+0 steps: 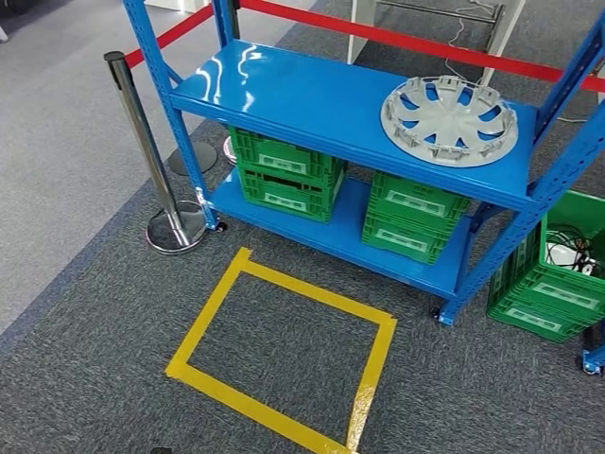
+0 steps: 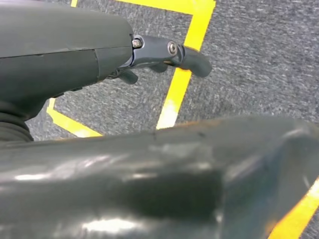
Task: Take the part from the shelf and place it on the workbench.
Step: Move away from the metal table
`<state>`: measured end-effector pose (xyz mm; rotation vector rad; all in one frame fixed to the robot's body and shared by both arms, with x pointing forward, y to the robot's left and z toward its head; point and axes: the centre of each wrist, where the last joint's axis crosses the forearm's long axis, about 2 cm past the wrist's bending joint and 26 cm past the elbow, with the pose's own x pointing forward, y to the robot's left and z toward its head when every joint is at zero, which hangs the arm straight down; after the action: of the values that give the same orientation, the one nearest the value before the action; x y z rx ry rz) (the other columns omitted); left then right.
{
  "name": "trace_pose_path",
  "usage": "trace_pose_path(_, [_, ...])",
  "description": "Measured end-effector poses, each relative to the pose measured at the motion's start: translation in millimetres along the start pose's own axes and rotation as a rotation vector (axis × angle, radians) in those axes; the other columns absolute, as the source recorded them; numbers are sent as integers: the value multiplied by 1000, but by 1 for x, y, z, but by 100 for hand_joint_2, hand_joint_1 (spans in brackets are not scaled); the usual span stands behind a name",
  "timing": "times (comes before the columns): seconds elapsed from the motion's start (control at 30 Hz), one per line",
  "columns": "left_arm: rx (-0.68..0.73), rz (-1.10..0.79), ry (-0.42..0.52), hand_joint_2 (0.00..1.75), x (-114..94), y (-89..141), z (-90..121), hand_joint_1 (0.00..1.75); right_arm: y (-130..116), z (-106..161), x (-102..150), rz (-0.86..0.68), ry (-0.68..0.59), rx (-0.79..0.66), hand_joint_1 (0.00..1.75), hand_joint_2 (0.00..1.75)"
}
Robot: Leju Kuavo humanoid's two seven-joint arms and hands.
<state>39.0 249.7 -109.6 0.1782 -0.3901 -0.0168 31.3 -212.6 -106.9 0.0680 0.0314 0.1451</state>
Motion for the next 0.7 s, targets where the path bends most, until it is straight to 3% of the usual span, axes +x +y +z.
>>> trace_pose_path(0.7, [8,27,1,0,2,0,-1,0,1,-1,-5,9,1,8,0,0])
